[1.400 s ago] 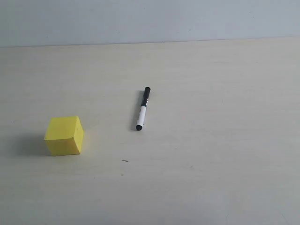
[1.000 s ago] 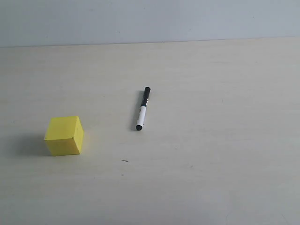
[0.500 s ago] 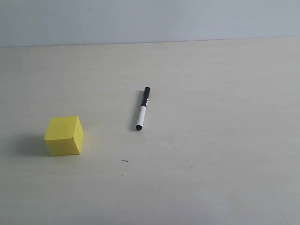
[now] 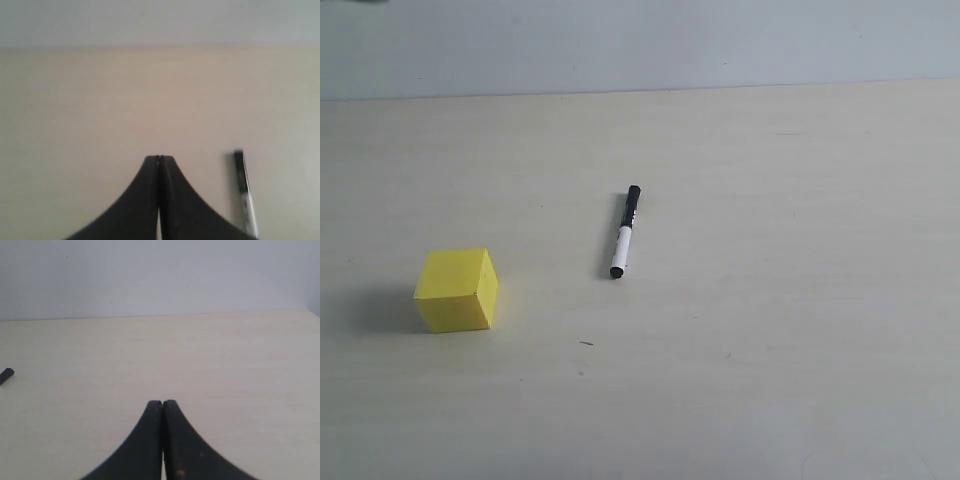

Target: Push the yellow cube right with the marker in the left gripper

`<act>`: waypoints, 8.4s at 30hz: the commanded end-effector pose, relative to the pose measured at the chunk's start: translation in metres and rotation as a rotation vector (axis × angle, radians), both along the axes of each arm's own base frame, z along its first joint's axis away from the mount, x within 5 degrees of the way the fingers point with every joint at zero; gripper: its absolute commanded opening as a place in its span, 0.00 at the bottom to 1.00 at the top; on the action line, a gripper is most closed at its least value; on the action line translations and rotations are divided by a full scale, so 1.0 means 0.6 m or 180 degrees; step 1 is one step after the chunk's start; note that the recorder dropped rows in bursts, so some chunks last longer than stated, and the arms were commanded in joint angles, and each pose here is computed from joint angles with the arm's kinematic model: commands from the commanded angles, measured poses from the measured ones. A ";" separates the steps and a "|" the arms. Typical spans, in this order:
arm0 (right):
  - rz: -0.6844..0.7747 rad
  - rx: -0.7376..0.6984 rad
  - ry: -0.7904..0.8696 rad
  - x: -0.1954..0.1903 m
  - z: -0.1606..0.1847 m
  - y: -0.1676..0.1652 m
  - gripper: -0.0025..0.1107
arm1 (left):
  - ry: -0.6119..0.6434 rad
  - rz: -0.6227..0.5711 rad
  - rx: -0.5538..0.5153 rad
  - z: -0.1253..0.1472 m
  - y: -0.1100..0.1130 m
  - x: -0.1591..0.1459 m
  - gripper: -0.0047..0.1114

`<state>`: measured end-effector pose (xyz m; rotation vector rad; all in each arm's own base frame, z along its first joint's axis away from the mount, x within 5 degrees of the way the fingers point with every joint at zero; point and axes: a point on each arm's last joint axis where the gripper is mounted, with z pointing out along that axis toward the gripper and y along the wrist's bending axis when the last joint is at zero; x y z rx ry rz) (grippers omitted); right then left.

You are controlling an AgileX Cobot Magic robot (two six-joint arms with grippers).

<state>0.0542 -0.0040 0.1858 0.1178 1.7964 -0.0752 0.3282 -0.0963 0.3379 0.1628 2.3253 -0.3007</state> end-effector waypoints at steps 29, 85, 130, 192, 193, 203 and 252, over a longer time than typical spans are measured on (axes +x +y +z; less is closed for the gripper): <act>0.0163 -0.0012 -0.0032 0.000 0.000 0.004 0.02 | 0.1966 -0.1418 0.0742 -0.291 -0.323 0.088 0.48; 0.0163 -0.0012 -0.0032 0.000 0.000 0.004 0.02 | 0.0662 -0.0232 0.1574 0.071 0.012 0.023 0.04; 0.0163 -0.0012 -0.0032 0.000 0.000 0.004 0.02 | 0.1102 -0.3789 0.2641 -0.305 0.164 -0.047 0.04; 0.0163 -0.0012 -0.0032 0.000 0.000 0.004 0.02 | 0.1077 -0.4298 0.3069 -0.303 0.015 -0.072 0.04; 0.0163 -0.0012 -0.0032 0.000 0.000 0.004 0.02 | 0.1167 -0.4230 0.3188 -0.303 0.026 -0.069 0.04; 0.0163 -0.0012 -0.0032 0.000 0.000 0.004 0.02 | 0.1456 -0.3528 0.2852 -0.303 0.064 -0.063 0.04; 0.0163 -0.0012 -0.0032 0.000 0.000 0.004 0.02 | 0.0932 -0.3741 0.3115 -0.324 -0.093 -0.097 0.04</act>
